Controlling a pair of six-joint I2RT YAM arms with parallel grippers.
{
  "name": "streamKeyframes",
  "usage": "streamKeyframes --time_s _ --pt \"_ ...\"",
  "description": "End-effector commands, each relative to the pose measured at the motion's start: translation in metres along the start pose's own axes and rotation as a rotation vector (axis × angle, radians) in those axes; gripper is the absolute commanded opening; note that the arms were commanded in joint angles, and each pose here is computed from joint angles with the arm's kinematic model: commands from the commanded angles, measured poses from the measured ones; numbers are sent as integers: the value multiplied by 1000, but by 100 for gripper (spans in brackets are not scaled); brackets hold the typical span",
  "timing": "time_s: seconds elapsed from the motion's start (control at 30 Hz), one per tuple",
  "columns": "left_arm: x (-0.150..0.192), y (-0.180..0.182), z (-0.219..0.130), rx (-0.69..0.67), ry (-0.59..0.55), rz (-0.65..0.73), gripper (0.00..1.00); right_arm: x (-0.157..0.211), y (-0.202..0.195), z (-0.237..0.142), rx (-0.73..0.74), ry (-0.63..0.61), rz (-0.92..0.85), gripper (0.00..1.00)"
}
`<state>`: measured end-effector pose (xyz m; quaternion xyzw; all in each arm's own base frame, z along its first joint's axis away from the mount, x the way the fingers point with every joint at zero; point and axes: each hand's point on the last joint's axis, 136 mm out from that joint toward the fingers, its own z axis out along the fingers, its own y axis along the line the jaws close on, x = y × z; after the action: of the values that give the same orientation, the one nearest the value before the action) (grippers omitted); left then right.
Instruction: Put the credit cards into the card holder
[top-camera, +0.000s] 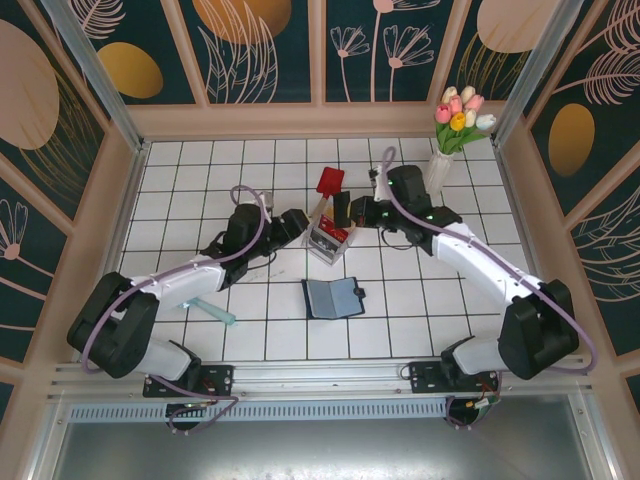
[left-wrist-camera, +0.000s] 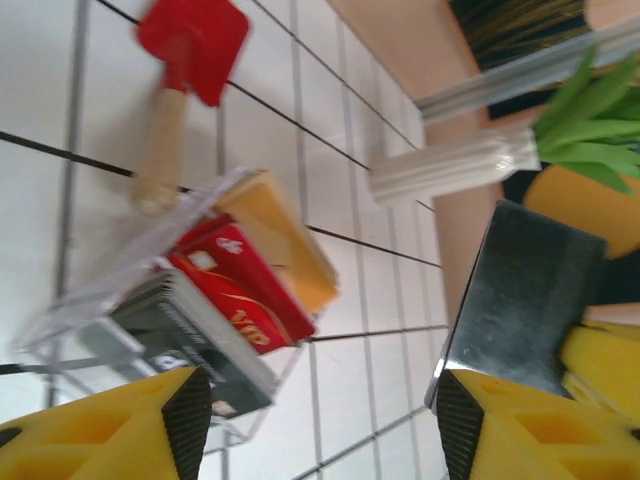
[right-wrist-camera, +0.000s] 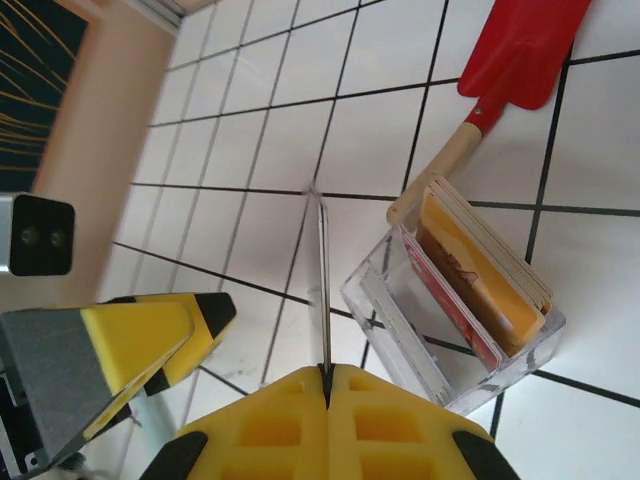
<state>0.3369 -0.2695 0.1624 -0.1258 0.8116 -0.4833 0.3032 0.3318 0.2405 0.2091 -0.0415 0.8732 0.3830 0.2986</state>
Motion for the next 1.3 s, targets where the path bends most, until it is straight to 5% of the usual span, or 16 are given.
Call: streamKeyframes --time_s 0.0,0.4,0.67,0.83,1.27 --pt "-3 -54 1 216 51 18 65 -4 26 -16 -211 13 121 0" --pt "5 -98 15 465 183 -48 58 -4 49 -38 -436 39 175 0" --pt "6 -101 8 475 180 -41 18 0 43 -32 -438 56 198 0" --pt "4 -106 5 491 176 -61 1 1 46 -33 -467 65 193 7" --pt "10 -110 3 497 261 -206 0 -3 57 -37 -552 93 220 12"
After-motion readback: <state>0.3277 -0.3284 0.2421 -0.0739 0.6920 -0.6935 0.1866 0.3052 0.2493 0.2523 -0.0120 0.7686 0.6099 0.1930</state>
